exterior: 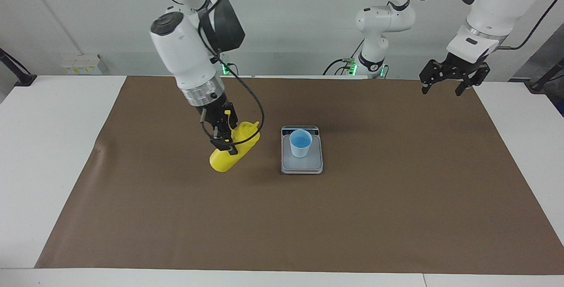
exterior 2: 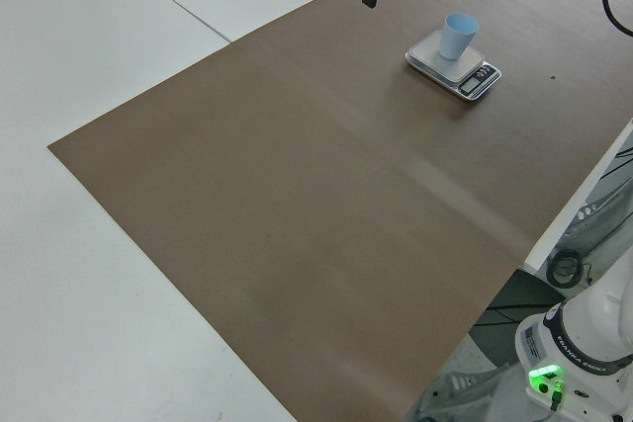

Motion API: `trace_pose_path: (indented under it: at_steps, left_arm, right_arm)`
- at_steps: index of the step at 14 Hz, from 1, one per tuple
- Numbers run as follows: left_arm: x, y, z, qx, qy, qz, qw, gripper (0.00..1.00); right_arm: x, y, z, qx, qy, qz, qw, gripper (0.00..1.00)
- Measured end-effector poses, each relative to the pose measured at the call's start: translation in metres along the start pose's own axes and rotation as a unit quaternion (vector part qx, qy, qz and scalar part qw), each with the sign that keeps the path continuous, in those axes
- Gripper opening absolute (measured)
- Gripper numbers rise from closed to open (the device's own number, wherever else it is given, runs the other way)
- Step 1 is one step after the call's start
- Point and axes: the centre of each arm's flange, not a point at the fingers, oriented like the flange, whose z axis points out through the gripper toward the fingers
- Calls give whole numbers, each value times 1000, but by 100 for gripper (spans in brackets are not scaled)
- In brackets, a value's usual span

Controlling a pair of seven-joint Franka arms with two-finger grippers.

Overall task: Pour seasoning into cup on scale with both arms
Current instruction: 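Carry the bottle back and set it upright on the table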

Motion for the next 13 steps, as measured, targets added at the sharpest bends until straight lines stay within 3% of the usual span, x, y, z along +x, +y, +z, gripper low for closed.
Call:
trace_pose_path:
  at_steps: [6,10,13]
  left_arm:
    - [-1,-14,0,0,-2,-23,1000,100]
    - [-1,-13,1,0,-3,-22,1000,100]
    - [-1,-10,6,0,-8,-20,1000,100]
  right_arm:
    - [82,1,6,-40,-94,23,995,52]
    - [173,13,13,-58,-162,40,984,52]
    - [212,27,27,-64,-179,33,981,52]
